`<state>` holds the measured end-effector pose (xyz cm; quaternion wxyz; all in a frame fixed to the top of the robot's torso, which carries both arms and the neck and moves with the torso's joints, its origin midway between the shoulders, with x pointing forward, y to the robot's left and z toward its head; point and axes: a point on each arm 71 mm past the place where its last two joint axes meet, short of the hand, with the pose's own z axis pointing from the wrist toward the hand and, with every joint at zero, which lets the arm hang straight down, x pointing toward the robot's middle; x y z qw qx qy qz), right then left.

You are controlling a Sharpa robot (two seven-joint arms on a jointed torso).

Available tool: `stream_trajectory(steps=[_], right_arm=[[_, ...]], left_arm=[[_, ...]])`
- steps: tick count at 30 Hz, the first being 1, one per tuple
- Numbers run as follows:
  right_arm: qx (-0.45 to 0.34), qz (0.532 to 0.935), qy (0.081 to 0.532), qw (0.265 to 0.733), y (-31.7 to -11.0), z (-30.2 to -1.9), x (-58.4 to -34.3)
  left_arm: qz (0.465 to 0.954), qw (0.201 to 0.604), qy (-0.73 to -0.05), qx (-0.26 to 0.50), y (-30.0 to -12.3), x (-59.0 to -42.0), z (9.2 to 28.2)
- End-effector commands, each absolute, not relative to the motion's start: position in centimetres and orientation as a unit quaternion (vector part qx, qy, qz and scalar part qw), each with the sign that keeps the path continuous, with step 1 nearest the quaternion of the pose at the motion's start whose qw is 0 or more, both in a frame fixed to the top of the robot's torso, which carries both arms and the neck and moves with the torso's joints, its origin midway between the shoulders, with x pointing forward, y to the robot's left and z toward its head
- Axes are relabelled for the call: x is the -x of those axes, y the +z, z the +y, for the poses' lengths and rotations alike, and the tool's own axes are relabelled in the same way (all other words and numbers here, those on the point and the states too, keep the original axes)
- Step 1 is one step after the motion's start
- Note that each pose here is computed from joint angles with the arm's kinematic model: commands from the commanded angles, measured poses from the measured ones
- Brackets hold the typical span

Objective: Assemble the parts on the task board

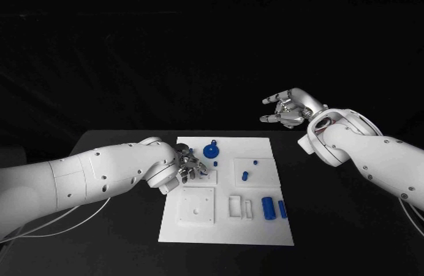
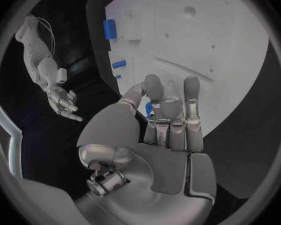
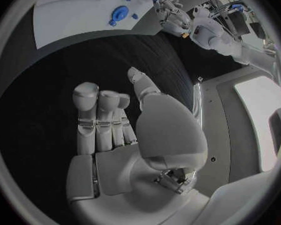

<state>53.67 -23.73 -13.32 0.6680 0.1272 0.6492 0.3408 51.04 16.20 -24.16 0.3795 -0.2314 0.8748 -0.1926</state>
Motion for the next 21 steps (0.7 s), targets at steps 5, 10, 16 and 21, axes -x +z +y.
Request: stream_trajectory(steps=[5, 10, 16, 21], right_arm=[[-0.125, 0.651, 0.344, 0.665, -13.31, -23.65, -53.69], [-0.125, 0.652, 0.345, 0.664, -13.33, -23.61, -53.7], [-0.125, 0.652, 0.344, 0.664, -13.34, -23.64, -53.7], [-0.124, 0.653, 0.344, 0.663, -13.36, -23.64, -53.7]], left_arm=[[0.886, 0.385, -0.166, 0.196, -24.47, -51.16, 16.18], [0.889, 0.384, -0.16, 0.194, -24.77, -51.23, 16.16], [0.889, 0.385, -0.155, 0.196, -25.04, -51.3, 16.28], [0.888, 0.387, -0.152, 0.196, -25.21, -51.35, 16.29]])
